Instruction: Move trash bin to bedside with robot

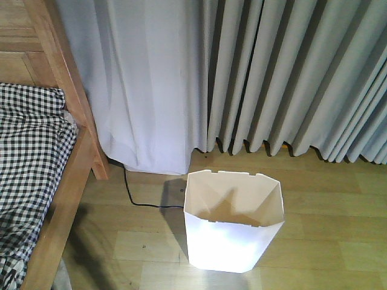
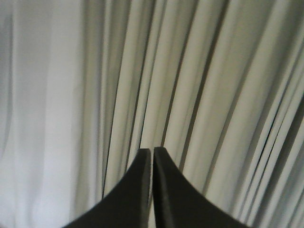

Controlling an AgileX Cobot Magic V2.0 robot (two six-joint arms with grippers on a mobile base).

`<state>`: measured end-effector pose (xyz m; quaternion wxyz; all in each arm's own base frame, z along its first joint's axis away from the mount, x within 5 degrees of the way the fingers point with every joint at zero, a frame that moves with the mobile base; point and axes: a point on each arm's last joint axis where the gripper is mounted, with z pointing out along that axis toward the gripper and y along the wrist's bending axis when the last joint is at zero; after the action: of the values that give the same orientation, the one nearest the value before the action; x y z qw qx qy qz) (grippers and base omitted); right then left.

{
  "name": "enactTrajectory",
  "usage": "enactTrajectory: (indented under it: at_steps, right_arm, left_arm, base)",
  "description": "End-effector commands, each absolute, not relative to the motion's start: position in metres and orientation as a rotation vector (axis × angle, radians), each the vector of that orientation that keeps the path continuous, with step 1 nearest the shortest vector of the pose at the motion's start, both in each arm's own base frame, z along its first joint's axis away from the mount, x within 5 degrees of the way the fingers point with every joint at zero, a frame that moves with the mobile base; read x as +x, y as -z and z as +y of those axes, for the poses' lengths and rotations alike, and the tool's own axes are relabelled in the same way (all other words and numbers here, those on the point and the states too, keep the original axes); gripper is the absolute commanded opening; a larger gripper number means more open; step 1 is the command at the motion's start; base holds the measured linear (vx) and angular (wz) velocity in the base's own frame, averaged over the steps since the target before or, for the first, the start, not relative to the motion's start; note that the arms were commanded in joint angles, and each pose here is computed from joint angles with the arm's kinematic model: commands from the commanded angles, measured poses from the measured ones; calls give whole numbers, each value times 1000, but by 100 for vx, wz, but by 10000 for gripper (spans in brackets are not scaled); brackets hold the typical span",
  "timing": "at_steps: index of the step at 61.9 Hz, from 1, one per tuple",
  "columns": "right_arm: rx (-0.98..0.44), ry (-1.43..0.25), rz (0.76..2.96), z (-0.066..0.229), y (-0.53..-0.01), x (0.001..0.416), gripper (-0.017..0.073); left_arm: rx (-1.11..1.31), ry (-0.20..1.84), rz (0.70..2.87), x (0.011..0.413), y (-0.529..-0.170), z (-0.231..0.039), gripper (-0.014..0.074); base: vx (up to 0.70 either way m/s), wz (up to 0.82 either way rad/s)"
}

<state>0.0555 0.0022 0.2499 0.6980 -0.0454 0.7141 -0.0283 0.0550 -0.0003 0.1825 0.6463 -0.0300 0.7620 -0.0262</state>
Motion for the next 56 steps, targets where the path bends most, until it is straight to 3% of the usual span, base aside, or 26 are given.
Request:
enactTrajectory:
  at_steps: [1,19,56]
  right_arm:
    - [-45,55,1423,0,-254,52,-10]
    - [29,-36,1464,0,-202,56,-10]
    - [-46,22,1480,1,-201,56,-10]
  left_arm:
    - [-75,71,1683,56,-179,0,-6]
    - [-75,71,1683,56,-179,0,-6]
    - [-75,71,1683,56,-179,0,-6]
  base:
    - [0,0]
    - [0,0]
    - [0,0]
